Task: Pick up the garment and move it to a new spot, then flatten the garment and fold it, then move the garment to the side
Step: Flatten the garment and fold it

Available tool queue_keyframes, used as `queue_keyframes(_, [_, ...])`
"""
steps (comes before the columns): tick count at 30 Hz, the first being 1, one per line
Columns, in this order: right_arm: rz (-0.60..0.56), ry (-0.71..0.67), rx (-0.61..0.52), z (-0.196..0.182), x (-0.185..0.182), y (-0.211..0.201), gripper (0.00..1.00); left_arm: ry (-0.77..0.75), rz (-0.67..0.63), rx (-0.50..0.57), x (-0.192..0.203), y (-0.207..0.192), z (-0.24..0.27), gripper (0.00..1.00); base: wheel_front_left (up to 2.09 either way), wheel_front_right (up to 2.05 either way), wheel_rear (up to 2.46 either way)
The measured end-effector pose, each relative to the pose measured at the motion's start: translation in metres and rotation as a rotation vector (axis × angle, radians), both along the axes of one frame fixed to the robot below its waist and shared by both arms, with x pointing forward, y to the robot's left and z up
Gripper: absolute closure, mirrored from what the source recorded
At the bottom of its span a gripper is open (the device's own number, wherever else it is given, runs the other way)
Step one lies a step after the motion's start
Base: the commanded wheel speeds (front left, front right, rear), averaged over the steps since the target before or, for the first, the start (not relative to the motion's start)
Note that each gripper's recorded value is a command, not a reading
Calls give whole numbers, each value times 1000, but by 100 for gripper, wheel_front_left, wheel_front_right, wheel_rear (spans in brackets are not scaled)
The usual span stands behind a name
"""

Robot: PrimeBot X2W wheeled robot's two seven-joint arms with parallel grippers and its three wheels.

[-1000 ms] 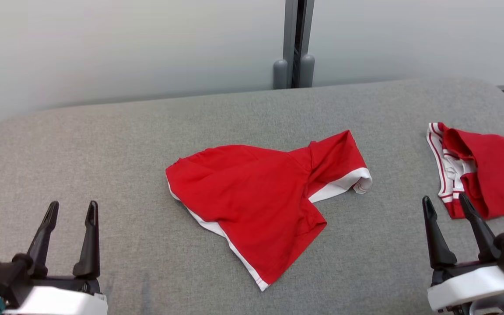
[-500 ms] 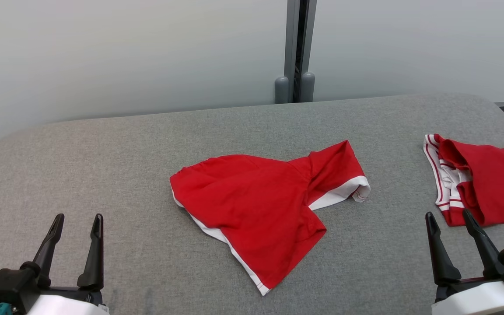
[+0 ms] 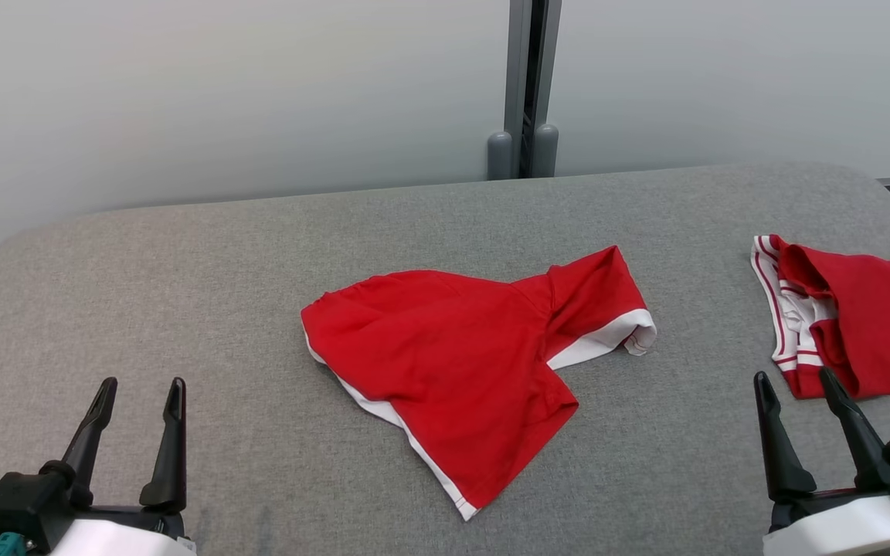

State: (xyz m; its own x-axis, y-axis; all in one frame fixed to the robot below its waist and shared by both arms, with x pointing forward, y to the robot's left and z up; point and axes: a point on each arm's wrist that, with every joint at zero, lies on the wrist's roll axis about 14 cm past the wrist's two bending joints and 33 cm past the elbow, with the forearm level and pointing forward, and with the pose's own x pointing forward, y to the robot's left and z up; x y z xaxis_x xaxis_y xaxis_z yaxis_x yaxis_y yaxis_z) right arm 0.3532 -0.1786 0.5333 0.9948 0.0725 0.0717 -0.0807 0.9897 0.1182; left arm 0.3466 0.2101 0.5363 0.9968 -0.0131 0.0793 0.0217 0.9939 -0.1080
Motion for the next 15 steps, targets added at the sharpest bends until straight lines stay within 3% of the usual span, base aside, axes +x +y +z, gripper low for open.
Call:
queue_keyframes(4, [43,37,10,-8,2,14,0,0,-3,-1,2,-1,1,0,0,0,0])
queue_keyframes(10, [214,194,36,-45,4,70,0,-11,-1,-2,10,-1,4,0,0,0,0])
queue_keyframes(15, [465,399,58,-97,-14,147,0,-3,15,-14,17,2,-2,0,0,0,0])
